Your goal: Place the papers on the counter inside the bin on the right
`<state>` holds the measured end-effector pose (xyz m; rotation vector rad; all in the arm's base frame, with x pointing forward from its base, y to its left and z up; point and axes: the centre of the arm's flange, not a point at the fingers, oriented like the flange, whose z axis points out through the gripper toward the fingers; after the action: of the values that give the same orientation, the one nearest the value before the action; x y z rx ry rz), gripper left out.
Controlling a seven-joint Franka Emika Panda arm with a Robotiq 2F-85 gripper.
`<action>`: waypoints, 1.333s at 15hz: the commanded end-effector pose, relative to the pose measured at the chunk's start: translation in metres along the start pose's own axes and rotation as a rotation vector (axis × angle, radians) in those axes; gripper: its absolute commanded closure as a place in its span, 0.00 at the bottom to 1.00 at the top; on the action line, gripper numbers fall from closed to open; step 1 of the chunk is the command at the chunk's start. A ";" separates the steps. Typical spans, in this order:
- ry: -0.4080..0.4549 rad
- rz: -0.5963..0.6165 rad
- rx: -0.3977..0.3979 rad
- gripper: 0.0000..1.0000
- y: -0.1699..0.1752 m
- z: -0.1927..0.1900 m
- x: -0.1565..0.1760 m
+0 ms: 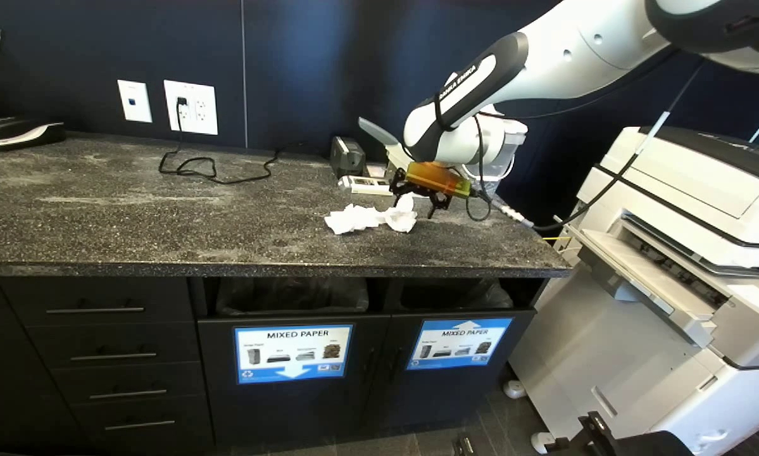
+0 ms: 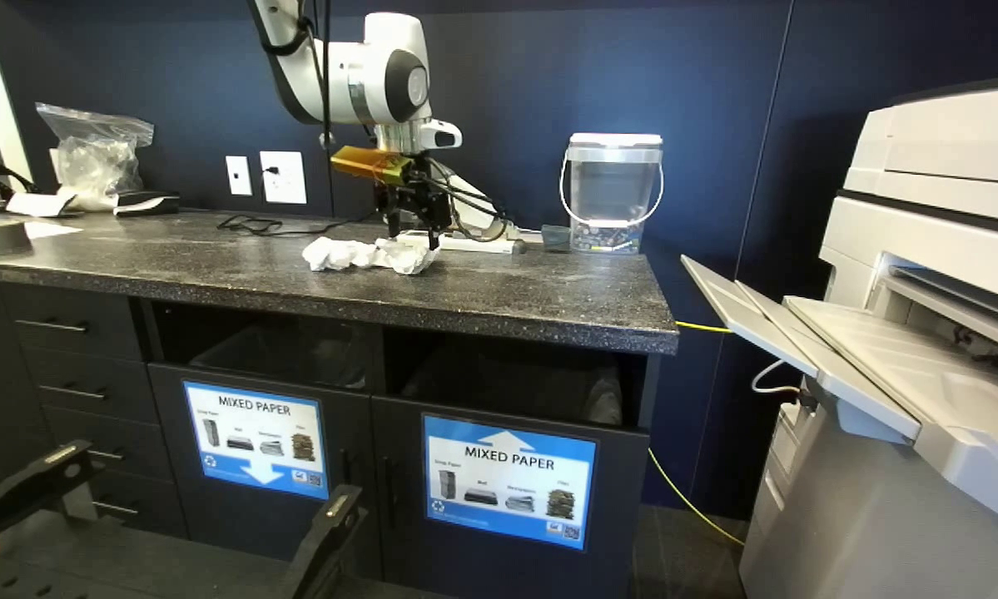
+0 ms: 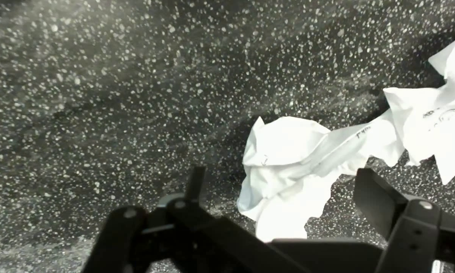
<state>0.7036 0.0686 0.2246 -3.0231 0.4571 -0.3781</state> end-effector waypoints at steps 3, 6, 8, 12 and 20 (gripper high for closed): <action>0.013 0.060 -0.014 0.00 -0.015 0.019 0.021; 0.008 0.062 -0.024 0.00 -0.016 0.030 0.021; 0.006 0.063 -0.032 0.00 -0.016 0.037 0.022; 0.007 0.060 -0.049 0.00 -0.014 0.047 0.024; 0.024 0.039 -0.072 0.58 -0.012 0.052 0.027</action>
<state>0.7331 0.0714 0.1840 -3.0519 0.5349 -0.3905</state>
